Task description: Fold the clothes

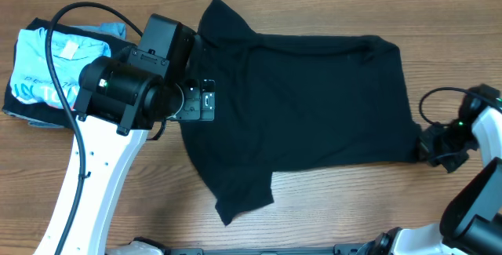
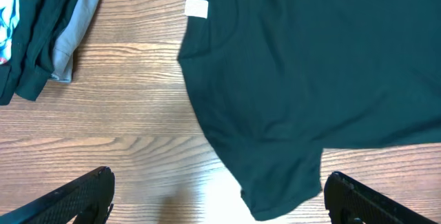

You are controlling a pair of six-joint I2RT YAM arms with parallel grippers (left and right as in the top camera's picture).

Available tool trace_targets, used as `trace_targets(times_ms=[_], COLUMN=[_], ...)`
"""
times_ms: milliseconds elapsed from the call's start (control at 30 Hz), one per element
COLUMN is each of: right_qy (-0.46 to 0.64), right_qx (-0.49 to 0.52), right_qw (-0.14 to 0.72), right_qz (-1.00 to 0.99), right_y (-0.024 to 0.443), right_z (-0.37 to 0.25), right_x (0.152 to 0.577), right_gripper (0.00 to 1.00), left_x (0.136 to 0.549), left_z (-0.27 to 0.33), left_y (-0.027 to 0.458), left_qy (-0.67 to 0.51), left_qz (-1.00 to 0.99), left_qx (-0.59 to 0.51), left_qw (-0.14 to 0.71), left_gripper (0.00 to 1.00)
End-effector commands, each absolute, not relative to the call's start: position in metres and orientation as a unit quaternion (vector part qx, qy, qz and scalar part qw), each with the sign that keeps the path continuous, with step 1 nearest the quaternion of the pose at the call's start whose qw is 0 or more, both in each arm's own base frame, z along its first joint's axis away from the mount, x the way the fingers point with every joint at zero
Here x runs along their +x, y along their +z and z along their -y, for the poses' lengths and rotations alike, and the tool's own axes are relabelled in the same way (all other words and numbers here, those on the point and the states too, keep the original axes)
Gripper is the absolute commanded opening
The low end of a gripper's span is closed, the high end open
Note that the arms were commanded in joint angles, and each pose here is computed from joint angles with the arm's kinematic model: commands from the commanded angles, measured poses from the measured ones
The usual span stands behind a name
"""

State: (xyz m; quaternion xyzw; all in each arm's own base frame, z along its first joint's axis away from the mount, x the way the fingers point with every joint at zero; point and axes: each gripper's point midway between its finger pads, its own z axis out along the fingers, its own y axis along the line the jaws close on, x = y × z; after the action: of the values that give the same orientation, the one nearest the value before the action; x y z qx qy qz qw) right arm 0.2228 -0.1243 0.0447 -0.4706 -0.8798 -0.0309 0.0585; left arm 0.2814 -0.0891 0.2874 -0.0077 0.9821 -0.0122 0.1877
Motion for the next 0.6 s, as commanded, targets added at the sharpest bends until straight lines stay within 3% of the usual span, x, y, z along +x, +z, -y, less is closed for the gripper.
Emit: trace_targets(times_ms=[0, 300, 333, 367, 400, 567], right_qy=[0.019, 0.039, 0.038, 0.038, 0.036, 0.03], right_qx=[-0.502, -0.558, -0.562, -0.566, -0.57, -0.576], right_qw=[0.057, 0.072, 0.072, 0.072, 0.072, 0.062], right_qz=[0.863, 0.826, 0.823, 0.82, 0.818, 0.815], right_y=[0.054, 0.055, 0.055, 0.055, 0.055, 0.054], right_z=[0.154, 0.178, 0.18, 0.181, 0.182, 0.186], right_x=[0.204, 0.175, 0.174, 0.172, 0.171, 0.173], right_gripper=[0.04, 0.04, 0.14, 0.55, 0.74, 0.97], left_x=[0.281, 0.281, 0.281, 0.281, 0.281, 0.281], left_z=[0.092, 0.092, 0.092, 0.092, 0.092, 0.092], left_y=[0.287, 0.287, 0.287, 0.287, 0.287, 0.287], left_qy=[-0.015, -0.015, -0.015, -0.015, -0.015, -0.015], left_qz=[-0.983, -0.983, -0.983, -0.983, -0.983, -0.983], left_qx=[-0.011, -0.011, -0.011, -0.011, -0.011, -0.011], left_qw=[0.185, 0.185, 0.185, 0.185, 0.185, 0.185], left_gripper=[1.0, 1.0, 1.0, 1.0, 1.0, 1.0])
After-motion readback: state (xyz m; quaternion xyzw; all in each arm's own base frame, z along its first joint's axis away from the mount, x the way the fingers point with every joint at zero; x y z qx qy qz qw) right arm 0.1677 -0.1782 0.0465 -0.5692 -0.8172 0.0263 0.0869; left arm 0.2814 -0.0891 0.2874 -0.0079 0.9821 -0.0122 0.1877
